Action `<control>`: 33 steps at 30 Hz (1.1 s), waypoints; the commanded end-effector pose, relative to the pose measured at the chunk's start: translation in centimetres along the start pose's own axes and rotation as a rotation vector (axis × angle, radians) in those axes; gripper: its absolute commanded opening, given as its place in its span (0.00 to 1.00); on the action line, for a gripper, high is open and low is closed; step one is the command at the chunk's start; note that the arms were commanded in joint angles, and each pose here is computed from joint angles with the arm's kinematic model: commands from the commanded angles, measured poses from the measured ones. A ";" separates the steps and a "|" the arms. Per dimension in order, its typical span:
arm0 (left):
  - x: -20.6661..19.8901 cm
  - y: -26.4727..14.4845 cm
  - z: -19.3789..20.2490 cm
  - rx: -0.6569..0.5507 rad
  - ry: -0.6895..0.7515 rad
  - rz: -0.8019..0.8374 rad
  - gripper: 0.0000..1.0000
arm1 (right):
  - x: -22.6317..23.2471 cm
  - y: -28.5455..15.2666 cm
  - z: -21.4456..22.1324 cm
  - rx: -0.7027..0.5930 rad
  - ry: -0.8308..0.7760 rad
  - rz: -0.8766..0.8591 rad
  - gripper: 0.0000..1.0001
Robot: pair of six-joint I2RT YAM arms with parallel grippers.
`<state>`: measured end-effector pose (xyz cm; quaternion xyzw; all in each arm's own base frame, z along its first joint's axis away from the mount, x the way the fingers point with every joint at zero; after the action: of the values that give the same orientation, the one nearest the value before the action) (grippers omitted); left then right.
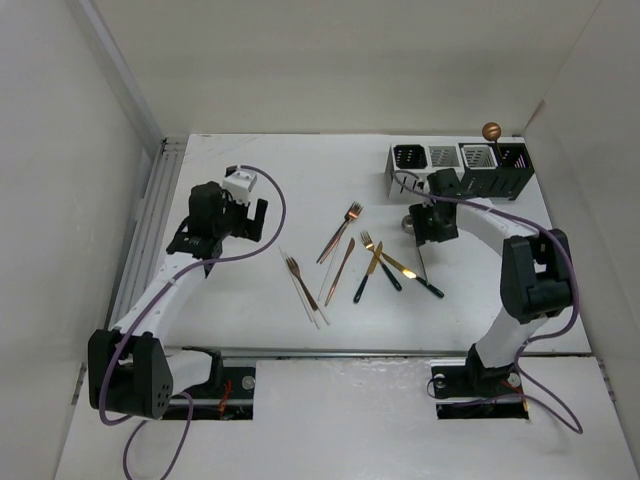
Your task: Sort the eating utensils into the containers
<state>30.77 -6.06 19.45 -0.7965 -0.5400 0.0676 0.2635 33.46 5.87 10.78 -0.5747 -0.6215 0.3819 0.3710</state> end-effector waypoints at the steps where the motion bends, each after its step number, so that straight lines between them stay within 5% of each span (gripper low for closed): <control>1: 0.6 -1.0 -1.8 -0.096 -0.005 -0.068 0.90 | 2.3 -0.3 -0.3 -0.003 -0.040 -0.043 0.64; 6: 0.6 -1.0 -0.8 -0.076 -0.017 -0.083 0.91 | 3.0 0.6 -0.7 -0.005 -0.050 -0.030 0.64; 12: 0.7 -1.0 -1.0 -0.082 -0.017 -0.095 0.91 | 2.4 3.2 0.5 0.120 -0.061 0.038 0.51; 17: 1.0 -1.0 -1.1 -0.085 -0.017 -0.117 0.91 | 2.7 3.6 0.7 0.138 -0.081 0.037 0.23; 19: 1.0 -1.0 -1.1 -0.085 -0.017 -0.117 0.91 | 2.7 3.7 0.5 0.137 -0.090 0.036 0.00; 22: 1.0 -1.0 -1.1 -0.085 -0.017 -0.117 0.91 | 3.2 3.5 0.5 0.135 -0.145 0.056 0.00; 27: 1.0 -0.8 -1.0 -0.085 -0.017 -0.117 0.91 | 6.0 -0.6 -2.2 -0.034 -0.321 0.012 0.00; 33: 1.4 -0.6 -1.5 -0.078 -0.018 -0.134 0.91 | 6.1 -12.0 -11.2 -0.539 -0.250 -0.098 0.00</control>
<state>30.77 -5.03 19.93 -0.7688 -0.5853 0.0498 0.2526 34.47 12.69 14.96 -0.5115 -0.7063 0.4194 0.2524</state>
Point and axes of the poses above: each gripper's point midway between its finger pads, its own y axis out along the fingers, its own x axis along the line the jaws close on, z = x × y, the point moved 6 cm from there along -y, back along the fingers, and after that the axes turned 6 degrees about y, right-handed, at the moved point
